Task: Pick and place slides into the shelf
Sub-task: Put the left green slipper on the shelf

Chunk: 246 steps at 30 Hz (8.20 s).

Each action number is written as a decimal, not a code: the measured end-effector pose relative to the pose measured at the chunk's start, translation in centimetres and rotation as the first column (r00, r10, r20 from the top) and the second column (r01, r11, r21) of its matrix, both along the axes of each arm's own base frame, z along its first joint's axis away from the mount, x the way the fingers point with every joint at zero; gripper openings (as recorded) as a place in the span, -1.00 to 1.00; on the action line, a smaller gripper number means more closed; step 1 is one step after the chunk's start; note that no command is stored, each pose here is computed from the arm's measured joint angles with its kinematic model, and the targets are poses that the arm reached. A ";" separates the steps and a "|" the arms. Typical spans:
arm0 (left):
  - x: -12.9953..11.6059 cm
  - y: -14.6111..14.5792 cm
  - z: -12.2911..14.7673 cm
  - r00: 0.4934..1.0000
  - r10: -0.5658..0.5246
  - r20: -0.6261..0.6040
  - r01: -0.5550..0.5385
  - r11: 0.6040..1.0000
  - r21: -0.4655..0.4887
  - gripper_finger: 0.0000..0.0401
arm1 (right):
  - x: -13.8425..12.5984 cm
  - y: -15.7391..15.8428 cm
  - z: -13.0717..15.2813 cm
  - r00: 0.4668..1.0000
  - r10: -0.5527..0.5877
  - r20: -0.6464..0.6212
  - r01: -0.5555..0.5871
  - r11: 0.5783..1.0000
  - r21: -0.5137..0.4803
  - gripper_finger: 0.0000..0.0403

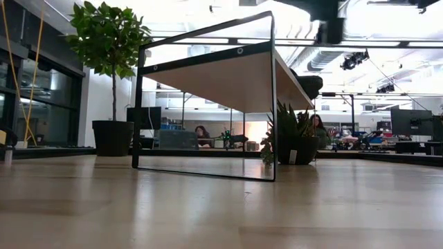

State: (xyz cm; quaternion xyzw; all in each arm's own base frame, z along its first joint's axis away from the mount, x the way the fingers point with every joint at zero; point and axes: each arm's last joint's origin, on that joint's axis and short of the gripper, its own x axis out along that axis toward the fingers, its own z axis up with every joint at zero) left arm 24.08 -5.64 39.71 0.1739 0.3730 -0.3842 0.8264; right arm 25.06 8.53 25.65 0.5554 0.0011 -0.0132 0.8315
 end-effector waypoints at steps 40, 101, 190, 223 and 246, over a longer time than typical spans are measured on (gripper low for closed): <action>2.8 9.2 3.5 0.608 0.722 0.330 -0.775 0.631 0.046 -1.00 | -2.0 -6.5 10.2 0.946 -0.310 -0.092 0.208 0.802 -0.560 -0.04; 5.7 8.8 -0.6 0.877 0.455 0.153 -0.479 0.854 0.203 -1.00 | 6.3 -11.0 11.6 0.994 -0.070 -0.080 0.012 0.818 -0.575 -0.04; 7.9 8.6 -2.3 0.905 0.398 0.147 -0.423 0.877 0.229 -0.79 | 7.4 -11.8 9.3 0.978 -0.022 -0.207 -0.090 0.852 -0.516 -0.64; 5.4 10.0 6.2 0.588 0.649 0.482 -0.809 0.474 0.348 -0.19 | 6.3 -13.2 10.7 0.911 -0.336 -0.240 0.106 0.752 -0.651 -0.67; 3.3 17.0 6.6 0.411 0.869 0.277 -0.908 0.416 0.042 -0.19 | -2.5 -8.8 17.2 0.765 -0.644 -0.014 0.359 0.443 -0.821 -0.67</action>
